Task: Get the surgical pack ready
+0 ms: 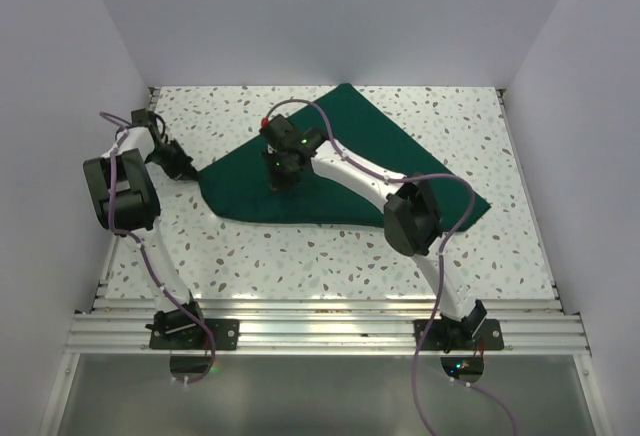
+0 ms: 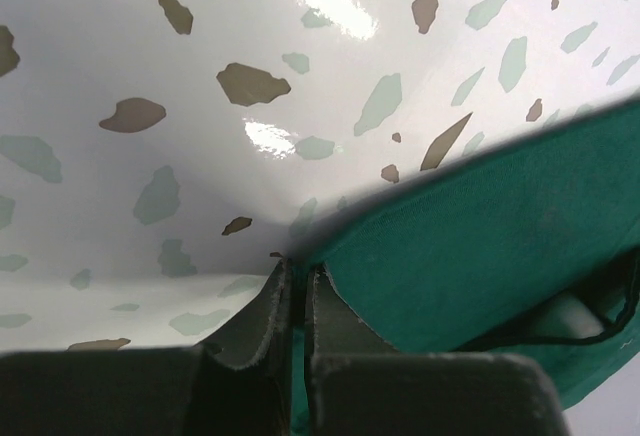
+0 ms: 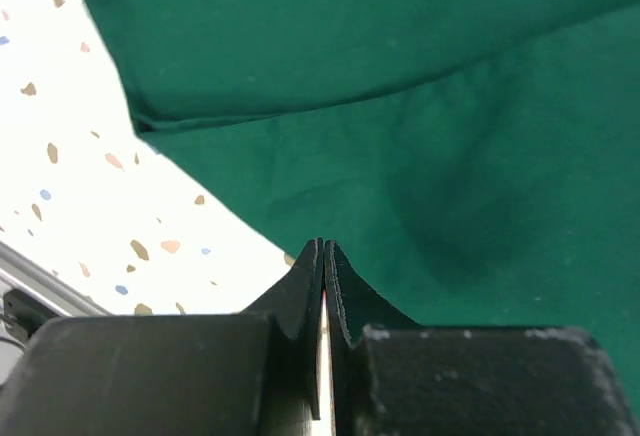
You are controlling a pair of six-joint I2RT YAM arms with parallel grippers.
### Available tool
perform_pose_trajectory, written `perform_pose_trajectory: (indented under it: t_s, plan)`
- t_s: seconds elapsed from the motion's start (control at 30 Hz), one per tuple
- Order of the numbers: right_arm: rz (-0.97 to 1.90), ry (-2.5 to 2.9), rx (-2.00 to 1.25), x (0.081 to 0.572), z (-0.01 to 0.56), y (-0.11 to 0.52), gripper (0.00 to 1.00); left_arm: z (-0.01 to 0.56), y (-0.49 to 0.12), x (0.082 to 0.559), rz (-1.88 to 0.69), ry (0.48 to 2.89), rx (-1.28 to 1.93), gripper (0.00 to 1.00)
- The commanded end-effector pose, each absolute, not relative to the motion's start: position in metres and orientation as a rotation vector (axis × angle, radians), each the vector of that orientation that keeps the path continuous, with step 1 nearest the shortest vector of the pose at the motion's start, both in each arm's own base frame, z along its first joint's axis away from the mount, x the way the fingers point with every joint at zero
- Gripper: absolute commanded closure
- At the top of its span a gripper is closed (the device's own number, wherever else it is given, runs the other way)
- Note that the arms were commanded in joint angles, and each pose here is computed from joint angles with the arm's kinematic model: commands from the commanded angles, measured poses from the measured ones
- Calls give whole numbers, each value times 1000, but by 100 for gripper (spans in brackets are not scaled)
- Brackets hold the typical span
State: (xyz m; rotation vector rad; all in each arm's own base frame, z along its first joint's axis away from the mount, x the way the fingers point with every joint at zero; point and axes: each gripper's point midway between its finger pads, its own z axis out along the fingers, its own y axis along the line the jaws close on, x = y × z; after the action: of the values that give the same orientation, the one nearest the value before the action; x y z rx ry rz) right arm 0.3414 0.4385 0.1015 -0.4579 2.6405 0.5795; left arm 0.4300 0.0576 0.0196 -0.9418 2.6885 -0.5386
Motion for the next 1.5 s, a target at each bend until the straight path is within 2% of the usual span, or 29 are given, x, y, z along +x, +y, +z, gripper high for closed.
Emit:
perform_pose_trajectory:
  t_s: [0.0,0.33,0.7,0.8,1.13,1.47]
  plan:
    - [544,2699,-329,344,93,427,100,32,59,431,-537,2649,-942,100]
    - [607,2798,-358,328,48,437,100,46,49,422,-587,2627,-943,100]
    - [484,2838,-373,329,17,425,100,76,37,428,-694,2559,-904,100]
    - [477,2827,-385,331,22,424,100,88,34,429,-716,2536,-891,100]
    - [572,2681,-420,340,93,442,100,100,27,423,-755,2504,-873,100]
    - [570,2749,-371,339,46,454,100,107,25,422,-769,2490,-871,100]
